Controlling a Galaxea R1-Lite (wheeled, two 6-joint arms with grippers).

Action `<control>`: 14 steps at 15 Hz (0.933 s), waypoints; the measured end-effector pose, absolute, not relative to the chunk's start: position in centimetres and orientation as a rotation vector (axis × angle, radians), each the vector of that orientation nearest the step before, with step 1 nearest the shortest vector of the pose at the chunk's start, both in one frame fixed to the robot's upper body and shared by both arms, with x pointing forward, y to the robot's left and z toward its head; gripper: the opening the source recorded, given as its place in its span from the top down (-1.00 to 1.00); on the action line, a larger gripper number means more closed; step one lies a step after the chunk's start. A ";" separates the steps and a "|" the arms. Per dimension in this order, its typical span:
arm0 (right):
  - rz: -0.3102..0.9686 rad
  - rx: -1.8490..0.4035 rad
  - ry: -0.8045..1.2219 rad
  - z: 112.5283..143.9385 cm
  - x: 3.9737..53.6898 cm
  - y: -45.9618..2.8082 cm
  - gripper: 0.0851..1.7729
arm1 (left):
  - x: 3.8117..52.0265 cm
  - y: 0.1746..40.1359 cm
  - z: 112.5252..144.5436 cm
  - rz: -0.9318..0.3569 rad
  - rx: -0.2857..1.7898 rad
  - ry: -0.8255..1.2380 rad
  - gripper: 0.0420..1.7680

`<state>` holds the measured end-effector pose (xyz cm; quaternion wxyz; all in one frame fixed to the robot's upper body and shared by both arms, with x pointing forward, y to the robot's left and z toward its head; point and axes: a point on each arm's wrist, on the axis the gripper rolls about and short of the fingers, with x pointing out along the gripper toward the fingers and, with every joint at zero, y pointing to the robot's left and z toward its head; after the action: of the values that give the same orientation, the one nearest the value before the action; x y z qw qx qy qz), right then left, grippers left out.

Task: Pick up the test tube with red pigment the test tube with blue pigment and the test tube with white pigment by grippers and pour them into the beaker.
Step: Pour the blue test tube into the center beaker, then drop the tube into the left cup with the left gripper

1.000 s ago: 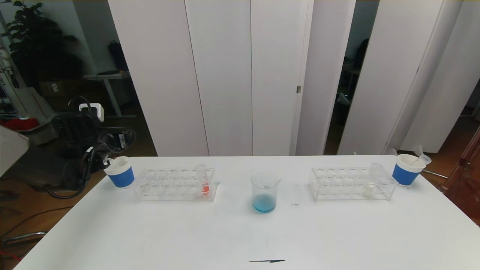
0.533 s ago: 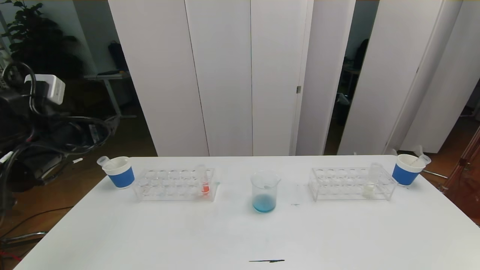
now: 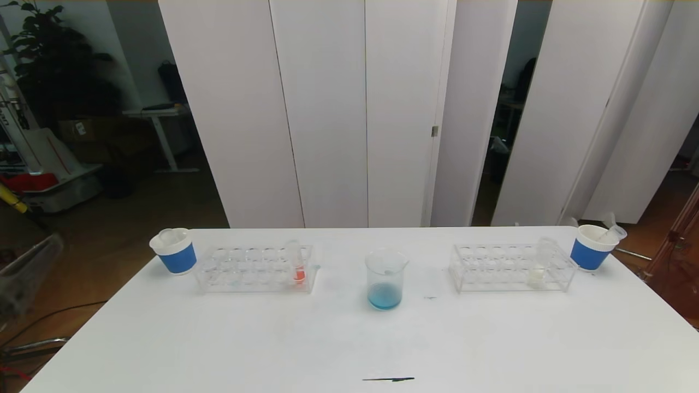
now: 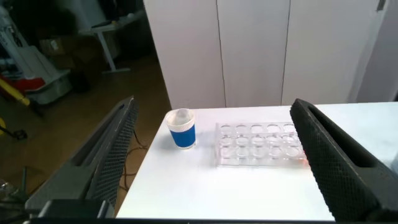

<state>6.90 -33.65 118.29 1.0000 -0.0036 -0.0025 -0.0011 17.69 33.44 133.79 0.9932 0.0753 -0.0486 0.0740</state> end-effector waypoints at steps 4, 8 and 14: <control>-0.001 -0.007 -0.006 118.3 6.9 -33.6 -0.97 | 10.4 33.7 131.4 0.140 0.160 -0.125 -0.98; -0.002 -0.007 -0.006 118.3 6.9 -33.6 -0.97 | 6.6 33.6 128.3 0.105 0.165 -0.171 -0.98; -0.001 -0.008 -0.005 118.3 6.9 -33.6 -0.97 | 4.5 33.4 125.0 0.042 0.040 -0.248 -0.98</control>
<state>6.90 -33.65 118.29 1.0000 -0.0038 -0.0026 -0.0006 4.53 33.44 124.95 0.9919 0.0199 -0.1238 0.0207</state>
